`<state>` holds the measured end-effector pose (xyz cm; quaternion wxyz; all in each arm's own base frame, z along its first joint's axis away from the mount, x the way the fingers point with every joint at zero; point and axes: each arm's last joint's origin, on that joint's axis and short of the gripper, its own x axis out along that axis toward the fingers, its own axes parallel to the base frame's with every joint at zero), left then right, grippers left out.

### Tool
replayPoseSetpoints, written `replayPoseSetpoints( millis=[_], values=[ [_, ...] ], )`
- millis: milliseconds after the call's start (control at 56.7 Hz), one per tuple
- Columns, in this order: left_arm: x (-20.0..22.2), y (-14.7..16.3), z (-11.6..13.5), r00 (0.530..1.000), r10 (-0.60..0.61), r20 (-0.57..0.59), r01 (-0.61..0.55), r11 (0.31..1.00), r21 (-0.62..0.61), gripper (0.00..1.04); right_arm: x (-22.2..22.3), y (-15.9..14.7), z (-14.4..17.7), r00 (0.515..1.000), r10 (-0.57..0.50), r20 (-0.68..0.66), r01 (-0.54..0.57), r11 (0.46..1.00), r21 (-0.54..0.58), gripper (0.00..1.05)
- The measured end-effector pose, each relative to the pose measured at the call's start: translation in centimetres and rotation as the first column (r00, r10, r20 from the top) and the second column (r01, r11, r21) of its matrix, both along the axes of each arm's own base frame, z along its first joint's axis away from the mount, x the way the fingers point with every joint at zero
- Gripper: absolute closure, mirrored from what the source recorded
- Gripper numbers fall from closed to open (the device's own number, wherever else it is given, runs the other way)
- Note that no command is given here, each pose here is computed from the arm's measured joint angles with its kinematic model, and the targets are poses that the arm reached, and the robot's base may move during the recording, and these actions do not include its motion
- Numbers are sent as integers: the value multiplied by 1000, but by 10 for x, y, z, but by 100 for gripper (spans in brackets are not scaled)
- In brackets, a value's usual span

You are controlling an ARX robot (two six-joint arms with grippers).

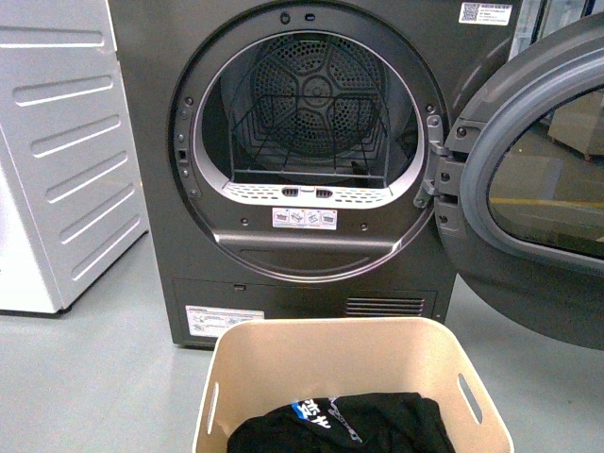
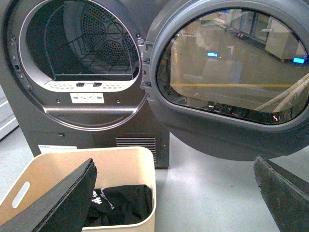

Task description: Move hamper under clothes hanger

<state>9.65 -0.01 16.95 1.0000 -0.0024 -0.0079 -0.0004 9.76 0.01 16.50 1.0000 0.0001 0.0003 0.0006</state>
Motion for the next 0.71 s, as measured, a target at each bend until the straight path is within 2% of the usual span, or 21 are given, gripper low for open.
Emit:
replayPoseSetpoints(
  millis=[71,106,141,212,335,405,476,547,582,705],
  values=[
    [0,0,0,1000,5,-11,-5,1000,-8,7,0,0,0,1000,0,0,0,1000,0,8],
    [1,0,-2,989,83,-124,-90,994,-59,7,0,-1,-1,999,-30,-40,31,999,29,8],
    [4,1,-2,957,148,-250,-176,980,-95,7,2,-2,-2,992,-61,-110,71,994,83,8],
    [16,3,1,921,164,-355,-228,962,-147,7,12,-2,-6,982,-55,-179,88,980,181,8],
    [55,8,24,919,156,-361,-230,958,-172,7,39,0,7,983,4,-182,37,975,221,8],
    [83,10,35,919,163,-360,-233,959,-159,7,69,5,26,985,52,-165,-15,976,216,8],
    [118,12,40,901,155,-406,-231,962,-147,7,102,11,36,975,106,-197,-63,975,213,8],
    [154,11,35,858,143,-493,-237,962,-133,7,131,17,39,949,177,-262,-113,963,243,8],
    [176,8,28,829,135,-542,-233,966,-116,7,155,22,38,920,224,-320,-129,948,292,8],
    [241,-13,-1,760,79,-645,-176,980,-88,7,219,43,23,818,247,-520,-115,955,273,8]
  ],
)
